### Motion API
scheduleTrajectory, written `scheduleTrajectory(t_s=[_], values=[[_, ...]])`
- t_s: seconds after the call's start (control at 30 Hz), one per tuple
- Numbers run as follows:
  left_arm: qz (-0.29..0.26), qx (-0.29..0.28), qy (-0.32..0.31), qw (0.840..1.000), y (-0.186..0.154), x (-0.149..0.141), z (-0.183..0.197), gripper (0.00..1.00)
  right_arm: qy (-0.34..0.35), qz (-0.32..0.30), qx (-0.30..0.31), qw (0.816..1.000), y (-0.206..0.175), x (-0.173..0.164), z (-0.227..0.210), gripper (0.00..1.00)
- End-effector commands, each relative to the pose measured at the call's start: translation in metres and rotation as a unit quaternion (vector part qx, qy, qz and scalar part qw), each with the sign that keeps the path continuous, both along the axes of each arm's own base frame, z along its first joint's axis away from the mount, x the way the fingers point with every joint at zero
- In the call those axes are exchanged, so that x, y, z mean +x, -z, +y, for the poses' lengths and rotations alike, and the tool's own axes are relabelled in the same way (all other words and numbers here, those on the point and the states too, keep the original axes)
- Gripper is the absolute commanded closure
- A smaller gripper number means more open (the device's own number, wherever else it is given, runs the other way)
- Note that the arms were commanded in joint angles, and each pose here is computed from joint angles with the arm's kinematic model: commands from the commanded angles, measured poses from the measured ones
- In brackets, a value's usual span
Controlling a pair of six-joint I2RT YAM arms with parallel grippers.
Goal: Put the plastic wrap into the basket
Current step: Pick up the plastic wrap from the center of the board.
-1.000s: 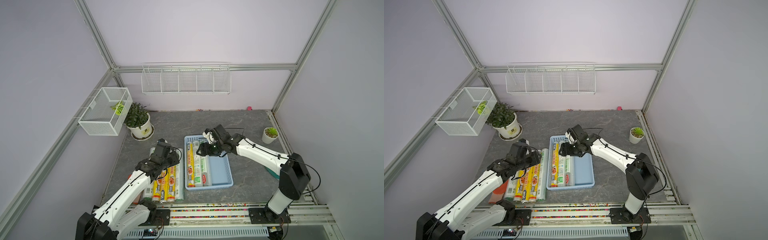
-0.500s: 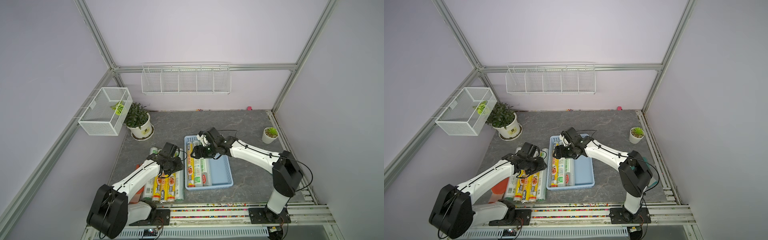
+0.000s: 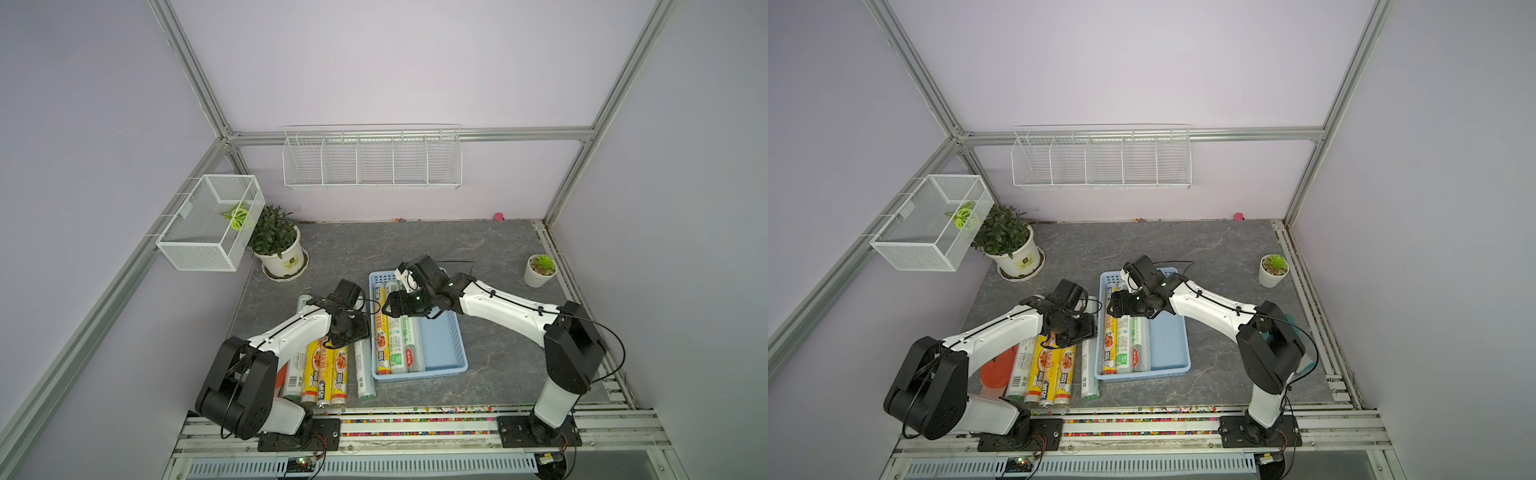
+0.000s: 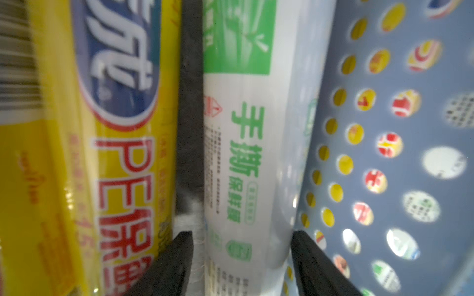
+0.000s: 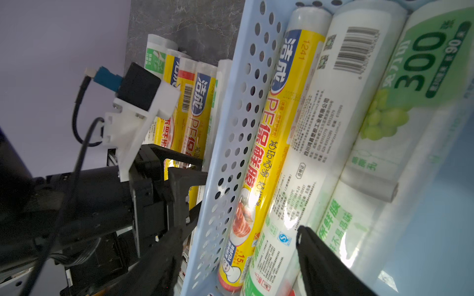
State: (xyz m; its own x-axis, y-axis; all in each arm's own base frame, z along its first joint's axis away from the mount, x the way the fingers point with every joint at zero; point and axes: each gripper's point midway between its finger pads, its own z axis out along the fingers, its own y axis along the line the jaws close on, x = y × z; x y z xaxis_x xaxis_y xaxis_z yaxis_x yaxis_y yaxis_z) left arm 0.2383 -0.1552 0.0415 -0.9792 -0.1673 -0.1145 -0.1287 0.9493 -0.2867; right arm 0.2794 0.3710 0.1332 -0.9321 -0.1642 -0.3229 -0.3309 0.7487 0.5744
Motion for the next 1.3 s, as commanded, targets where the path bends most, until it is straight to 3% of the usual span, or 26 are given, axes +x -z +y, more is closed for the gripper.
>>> scheduleTrajectory(t_s=[0.0, 0.4, 0.5, 0.63, 0.83, 0.93, 1.03, 1.2, 1.27], values=[[0.018, 0.024, 0.004, 1.000, 0.005, -0.006, 0.008, 0.31, 0.013, 0.007, -0.016, 1.000, 0.015, 0.001, -0.006, 0.25], [0.036, 0.029, 0.010, 0.999, 0.020, -0.006, 0.001, 0.33, 0.047, 0.000, -0.029, 0.998, 0.012, 0.009, -0.028, 0.25], [0.041, 0.035, 0.010, 0.999, 0.025, -0.006, 0.001, 0.37, 0.049, -0.001, -0.030, 0.998, 0.014, 0.012, -0.029, 0.25], [0.035, 0.043, 0.009, 0.998, 0.018, -0.002, 0.002, 0.54, 0.052, 0.001, -0.028, 0.998, 0.015, 0.014, -0.029, 0.25], [-0.015, 0.036, 0.005, 0.999, -0.027, 0.006, 0.004, 0.68, 0.027, 0.008, 0.010, 1.000, 0.006, 0.007, -0.018, 0.26], [-0.051, 0.024, 0.001, 0.998, -0.056, 0.009, 0.005, 0.72, -0.003, 0.012, 0.055, 0.998, -0.004, -0.005, -0.001, 0.26], [-0.095, 0.002, -0.007, 0.995, -0.088, 0.011, 0.005, 0.74, -0.018, 0.002, 0.060, 0.998, -0.011, -0.014, 0.007, 0.27], [-0.183, -0.084, 0.007, 0.979, -0.151, 0.021, -0.015, 0.77, 0.044, -0.047, 0.023, 0.998, -0.022, 0.000, -0.022, 0.27], [-0.236, -0.146, 0.014, 0.961, -0.186, 0.032, -0.032, 0.78, 0.090, -0.074, -0.001, 0.993, -0.030, 0.009, -0.050, 0.26]])
